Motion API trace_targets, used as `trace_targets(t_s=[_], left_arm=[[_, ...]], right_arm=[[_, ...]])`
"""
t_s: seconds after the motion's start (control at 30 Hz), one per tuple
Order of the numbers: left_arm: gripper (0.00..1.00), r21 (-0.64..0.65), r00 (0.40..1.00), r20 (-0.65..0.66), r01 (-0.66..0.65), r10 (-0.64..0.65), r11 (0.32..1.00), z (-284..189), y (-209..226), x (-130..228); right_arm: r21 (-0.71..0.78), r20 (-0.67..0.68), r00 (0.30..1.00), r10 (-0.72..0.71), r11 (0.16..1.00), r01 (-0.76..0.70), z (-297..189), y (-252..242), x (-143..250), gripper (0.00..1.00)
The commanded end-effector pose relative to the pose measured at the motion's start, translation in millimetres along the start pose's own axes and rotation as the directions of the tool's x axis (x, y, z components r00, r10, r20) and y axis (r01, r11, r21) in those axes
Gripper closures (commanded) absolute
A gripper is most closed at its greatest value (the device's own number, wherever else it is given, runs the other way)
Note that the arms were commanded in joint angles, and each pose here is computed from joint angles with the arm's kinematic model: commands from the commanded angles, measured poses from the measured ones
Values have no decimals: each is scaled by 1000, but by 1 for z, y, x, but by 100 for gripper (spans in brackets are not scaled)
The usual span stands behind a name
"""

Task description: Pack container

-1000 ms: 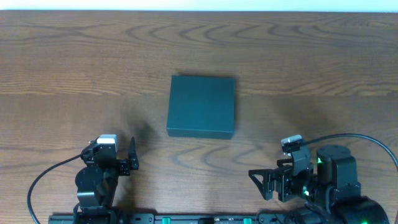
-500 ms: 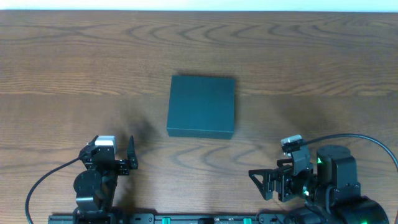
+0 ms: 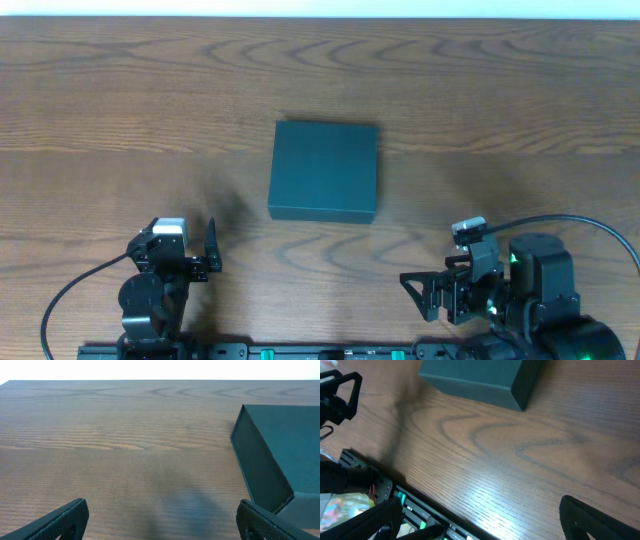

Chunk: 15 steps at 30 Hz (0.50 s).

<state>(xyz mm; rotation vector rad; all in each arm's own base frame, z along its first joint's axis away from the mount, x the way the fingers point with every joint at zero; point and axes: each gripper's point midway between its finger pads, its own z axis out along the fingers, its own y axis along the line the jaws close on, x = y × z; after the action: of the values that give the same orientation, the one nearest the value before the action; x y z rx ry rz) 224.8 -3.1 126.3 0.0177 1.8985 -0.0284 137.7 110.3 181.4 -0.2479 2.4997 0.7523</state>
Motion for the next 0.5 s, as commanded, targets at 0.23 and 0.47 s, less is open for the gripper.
trace_targets(t_s=[0.23, 0.47], left_arm=[[5, -13, 1000, -17, 12, -13, 1000, 3, 3, 9], [5, -13, 1000, -17, 12, -13, 1000, 3, 3, 9]], right_arm=[[172, 124, 959, -254, 958, 231, -1, -24, -29, 1], [298, 277, 757, -592, 802, 518, 23, -39, -37, 1]])
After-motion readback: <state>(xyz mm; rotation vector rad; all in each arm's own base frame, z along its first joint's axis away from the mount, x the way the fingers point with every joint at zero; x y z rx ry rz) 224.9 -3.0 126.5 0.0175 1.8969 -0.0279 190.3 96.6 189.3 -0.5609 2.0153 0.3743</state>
